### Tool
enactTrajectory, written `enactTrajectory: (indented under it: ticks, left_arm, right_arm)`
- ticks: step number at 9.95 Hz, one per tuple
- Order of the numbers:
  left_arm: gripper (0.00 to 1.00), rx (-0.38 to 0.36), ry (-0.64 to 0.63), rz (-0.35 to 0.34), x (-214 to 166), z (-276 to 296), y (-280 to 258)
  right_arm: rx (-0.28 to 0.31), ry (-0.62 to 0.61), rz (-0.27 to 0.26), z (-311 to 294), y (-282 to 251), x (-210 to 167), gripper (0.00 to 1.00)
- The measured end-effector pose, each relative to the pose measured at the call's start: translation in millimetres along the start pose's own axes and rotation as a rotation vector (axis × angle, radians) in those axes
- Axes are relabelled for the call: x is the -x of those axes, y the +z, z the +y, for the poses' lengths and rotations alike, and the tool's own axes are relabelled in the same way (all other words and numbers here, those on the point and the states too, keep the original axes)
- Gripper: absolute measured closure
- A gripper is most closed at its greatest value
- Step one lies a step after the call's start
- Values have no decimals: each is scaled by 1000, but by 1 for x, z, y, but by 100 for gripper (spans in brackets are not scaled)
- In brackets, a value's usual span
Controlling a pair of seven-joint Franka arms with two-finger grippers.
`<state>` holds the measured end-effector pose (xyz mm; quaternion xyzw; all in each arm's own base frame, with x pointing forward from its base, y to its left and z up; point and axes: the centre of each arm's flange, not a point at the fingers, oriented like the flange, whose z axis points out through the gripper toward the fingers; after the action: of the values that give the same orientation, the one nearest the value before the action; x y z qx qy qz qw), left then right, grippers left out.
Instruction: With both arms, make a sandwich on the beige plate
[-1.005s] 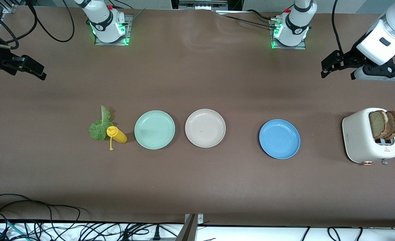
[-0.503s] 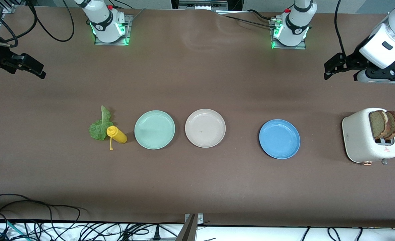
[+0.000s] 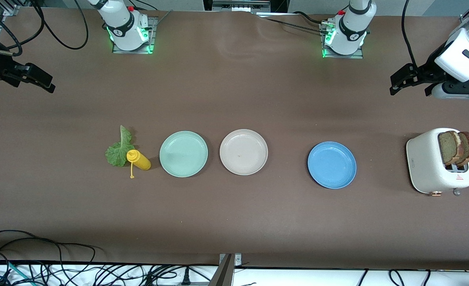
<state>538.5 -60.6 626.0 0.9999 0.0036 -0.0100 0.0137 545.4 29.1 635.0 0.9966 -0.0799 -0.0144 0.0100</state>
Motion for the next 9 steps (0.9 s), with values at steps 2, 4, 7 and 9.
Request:
enactTrajectory:
  ticks: [2, 4, 7, 9]
  left_arm:
    - [0, 0, 0, 4, 0, 0, -2]
    - [0, 1, -1, 6, 0, -1, -3]
    - [0, 1, -15, 7, -1, -8, -3]
    - [0, 1, -32, 7, -2, -18, -3]
  right_arm:
    - [1, 0, -4, 0, 2, -1, 0]
    - [1, 0, -8, 0, 4, -2, 0]
    - [1, -1, -13, -1, 6, -3, 0]
    - [2, -1, -15, -1, 7, -3, 0]
